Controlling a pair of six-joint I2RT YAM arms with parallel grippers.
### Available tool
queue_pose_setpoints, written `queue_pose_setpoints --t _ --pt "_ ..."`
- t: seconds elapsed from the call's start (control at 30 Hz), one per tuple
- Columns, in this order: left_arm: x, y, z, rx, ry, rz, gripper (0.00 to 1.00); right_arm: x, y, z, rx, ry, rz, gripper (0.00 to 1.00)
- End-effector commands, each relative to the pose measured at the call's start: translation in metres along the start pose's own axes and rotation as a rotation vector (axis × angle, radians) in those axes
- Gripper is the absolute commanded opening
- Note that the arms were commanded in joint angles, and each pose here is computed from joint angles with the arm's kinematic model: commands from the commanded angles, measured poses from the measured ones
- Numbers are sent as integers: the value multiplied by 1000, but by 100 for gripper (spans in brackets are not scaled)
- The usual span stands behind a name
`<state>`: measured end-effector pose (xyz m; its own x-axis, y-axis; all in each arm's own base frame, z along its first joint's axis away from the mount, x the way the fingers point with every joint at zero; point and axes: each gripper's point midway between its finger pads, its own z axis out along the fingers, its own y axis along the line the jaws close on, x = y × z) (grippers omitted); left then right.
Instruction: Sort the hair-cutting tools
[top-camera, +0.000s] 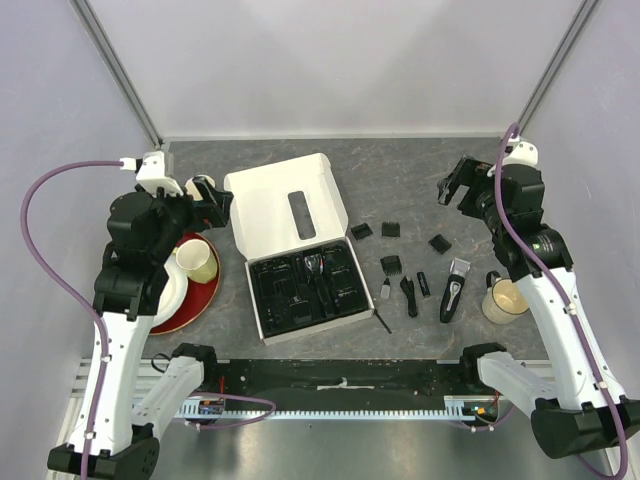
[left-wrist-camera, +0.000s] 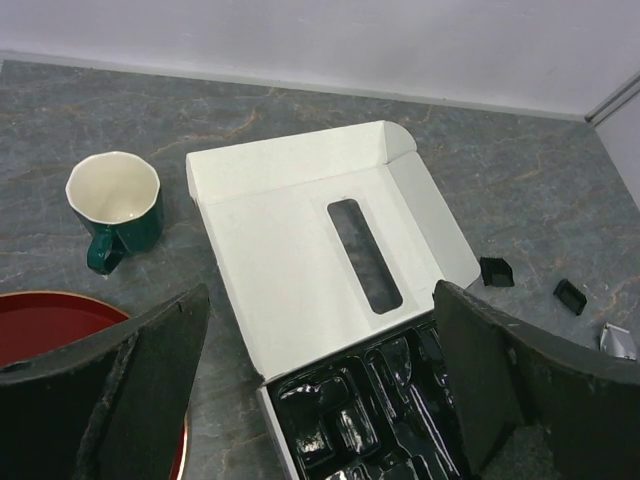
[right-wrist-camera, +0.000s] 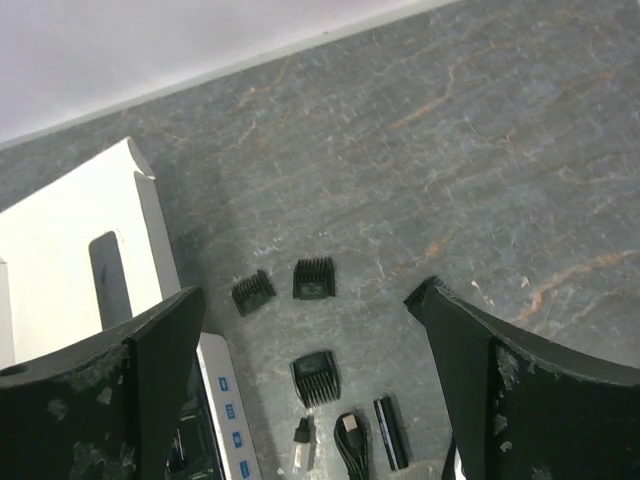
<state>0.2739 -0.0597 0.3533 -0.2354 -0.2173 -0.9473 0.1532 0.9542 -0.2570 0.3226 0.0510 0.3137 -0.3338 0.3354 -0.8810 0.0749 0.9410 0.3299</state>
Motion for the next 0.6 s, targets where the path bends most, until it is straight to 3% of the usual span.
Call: queue_pose_setpoints --t 0.0,0.17,0.33,0.57 --pt "3 10 5 -51 -2 -21 100 8 -5 -2 24 31 2 98" --pt "17 23 11 -129 10 -98 100 29 -6 -2 11 145 -46 98" --pt "37 19 14 -74 36 -77 100 64 -31 1 113 281 -100 98" --pt "23 28 28 -140 -63 -210 99 105 -48 5 151 374 -113 98"
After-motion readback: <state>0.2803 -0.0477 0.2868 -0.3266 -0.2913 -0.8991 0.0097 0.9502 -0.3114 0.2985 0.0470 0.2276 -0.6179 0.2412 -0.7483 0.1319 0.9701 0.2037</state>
